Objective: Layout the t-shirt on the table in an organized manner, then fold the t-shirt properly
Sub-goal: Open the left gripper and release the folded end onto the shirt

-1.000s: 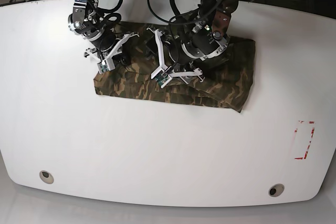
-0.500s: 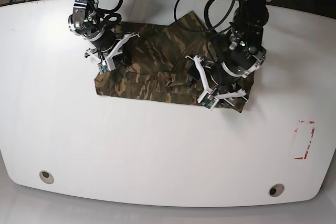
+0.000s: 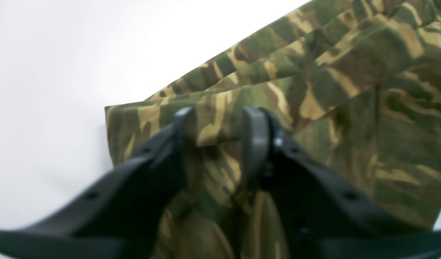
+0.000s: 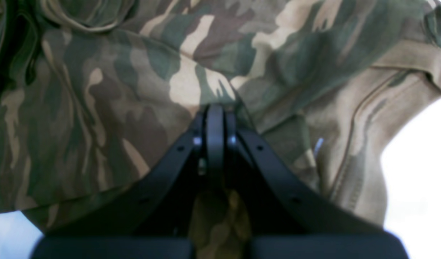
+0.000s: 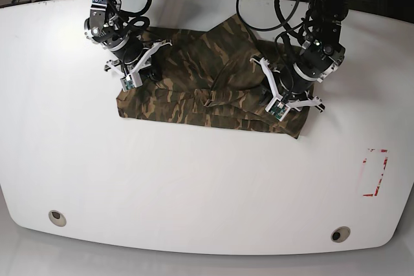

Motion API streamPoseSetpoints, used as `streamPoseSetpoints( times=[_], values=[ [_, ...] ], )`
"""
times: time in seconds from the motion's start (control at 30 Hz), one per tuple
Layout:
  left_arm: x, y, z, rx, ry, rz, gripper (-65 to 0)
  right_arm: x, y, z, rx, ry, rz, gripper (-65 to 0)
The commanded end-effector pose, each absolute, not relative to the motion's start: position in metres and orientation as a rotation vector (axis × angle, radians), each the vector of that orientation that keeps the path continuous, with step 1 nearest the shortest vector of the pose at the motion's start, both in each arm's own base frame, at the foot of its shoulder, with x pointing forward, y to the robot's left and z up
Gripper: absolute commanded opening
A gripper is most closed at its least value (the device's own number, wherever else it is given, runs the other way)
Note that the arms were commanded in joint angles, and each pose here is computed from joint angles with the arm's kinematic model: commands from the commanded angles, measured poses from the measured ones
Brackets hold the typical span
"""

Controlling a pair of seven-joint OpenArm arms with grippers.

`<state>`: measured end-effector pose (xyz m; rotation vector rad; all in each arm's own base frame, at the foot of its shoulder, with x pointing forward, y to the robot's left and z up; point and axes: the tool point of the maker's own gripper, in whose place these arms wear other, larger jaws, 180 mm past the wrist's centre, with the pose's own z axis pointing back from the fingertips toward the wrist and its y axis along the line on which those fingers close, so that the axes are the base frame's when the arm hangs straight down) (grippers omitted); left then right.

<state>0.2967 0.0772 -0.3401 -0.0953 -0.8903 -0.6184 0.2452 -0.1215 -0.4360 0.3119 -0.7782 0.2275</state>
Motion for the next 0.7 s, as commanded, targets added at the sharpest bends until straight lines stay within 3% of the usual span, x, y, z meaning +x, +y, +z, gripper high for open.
streamPoseSetpoints(
  times=[0.0, 0.1, 0.67],
  values=[
    [0.299, 0.075, -0.334, -0.103, -0.919, -0.612, -57.3, 0.225, -0.13, -0.456, 0.258, -0.655, 0.262, -65.0],
    [0.294, 0.075, -0.338, -0.107, -0.906, -0.609, -62.9, 0.224, -0.13, -0.457, 0.258, -0.654, 0.262, -65.0],
    [0.274, 0.084, -0.358, -0.097, -0.845, -0.519, -62.3, 0.222, -0.13, -0.457, 0.259, -0.651, 0.261, -65.0]
  ],
)
